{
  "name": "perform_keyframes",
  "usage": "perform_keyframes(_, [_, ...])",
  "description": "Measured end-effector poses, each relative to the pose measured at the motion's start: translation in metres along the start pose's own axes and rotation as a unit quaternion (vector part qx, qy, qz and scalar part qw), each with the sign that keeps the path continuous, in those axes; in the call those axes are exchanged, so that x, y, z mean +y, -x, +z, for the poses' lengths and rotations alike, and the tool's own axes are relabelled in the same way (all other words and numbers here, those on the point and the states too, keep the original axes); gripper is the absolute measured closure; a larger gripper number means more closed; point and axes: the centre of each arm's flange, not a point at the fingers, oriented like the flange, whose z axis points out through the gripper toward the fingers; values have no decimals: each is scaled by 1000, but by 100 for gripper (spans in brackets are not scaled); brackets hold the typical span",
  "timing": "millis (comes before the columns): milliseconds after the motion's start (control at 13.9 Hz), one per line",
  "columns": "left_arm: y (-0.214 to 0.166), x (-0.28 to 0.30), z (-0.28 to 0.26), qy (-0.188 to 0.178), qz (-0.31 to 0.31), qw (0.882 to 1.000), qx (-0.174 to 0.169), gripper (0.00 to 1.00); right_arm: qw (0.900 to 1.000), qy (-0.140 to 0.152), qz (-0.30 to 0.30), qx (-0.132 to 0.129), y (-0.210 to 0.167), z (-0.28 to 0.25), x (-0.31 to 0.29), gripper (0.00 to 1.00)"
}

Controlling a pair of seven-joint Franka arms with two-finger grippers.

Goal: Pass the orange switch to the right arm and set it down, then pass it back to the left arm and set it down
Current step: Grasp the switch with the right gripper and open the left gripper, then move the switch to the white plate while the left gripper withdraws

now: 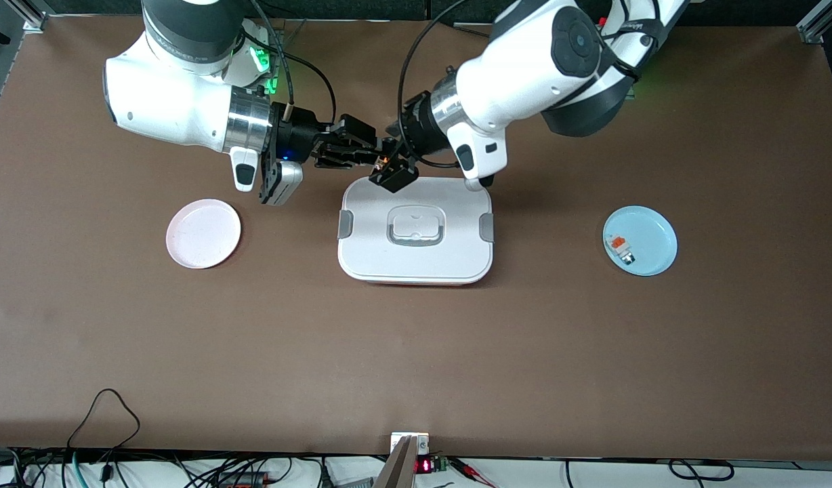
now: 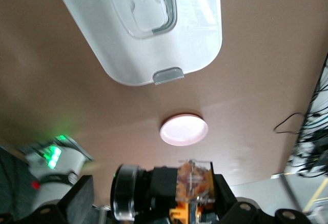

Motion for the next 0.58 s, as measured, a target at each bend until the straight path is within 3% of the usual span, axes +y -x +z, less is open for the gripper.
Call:
perform_keyframes(216, [-25,0,-11,-38,50,998,11,0,1000,1,-3,-10,4,7,1,59])
perform_keyframes(359, [-53,0,-22,-75,64,995,18,0,1000,1,-14,8,-4,-3,4,59])
perform_keyframes(575, [-115,6,-55,-103,74,991,38,0,999,16,-33,25,-17,-24,18,59])
